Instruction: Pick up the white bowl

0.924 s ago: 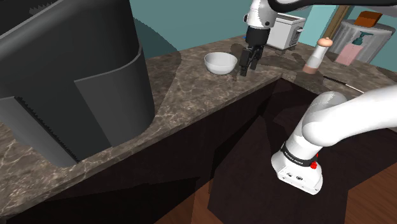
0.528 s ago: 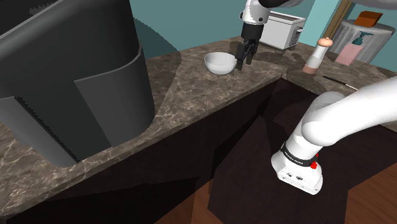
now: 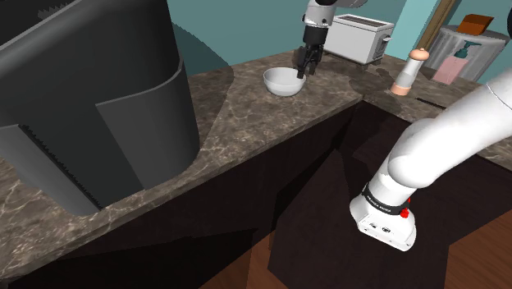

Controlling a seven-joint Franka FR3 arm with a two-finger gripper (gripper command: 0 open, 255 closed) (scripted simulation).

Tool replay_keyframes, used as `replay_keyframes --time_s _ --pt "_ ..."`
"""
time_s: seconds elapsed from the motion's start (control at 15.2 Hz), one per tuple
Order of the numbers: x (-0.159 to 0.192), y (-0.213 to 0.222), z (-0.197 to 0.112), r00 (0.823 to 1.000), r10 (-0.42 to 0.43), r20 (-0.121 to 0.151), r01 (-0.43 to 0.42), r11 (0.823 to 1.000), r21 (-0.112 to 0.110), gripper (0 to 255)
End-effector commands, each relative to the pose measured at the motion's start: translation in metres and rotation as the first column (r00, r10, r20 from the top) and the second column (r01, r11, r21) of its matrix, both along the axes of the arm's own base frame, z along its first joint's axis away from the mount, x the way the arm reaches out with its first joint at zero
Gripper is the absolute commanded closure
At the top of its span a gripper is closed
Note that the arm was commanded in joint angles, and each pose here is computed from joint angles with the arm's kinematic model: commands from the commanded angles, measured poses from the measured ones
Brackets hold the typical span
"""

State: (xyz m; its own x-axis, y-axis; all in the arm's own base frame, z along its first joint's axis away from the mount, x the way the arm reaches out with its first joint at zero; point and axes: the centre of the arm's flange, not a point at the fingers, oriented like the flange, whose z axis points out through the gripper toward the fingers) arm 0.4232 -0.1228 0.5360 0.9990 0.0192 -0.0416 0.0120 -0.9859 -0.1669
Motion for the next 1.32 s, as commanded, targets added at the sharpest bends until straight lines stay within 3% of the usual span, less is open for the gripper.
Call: replay_keyframes --time_s 0.0,0.73,1.25 --pt "0.017 -0.022 -0.003 1.0 -0.001 -0.001 0.001 1.0 0.011 0" --pt "0.117 -0.136 -0.026 1.0 -0.007 -0.002 0.007 0.997 0.078 0" --pt "0.118 -0.136 -0.067 1.0 -0.007 -0.002 0.007 0.997 0.078 0"
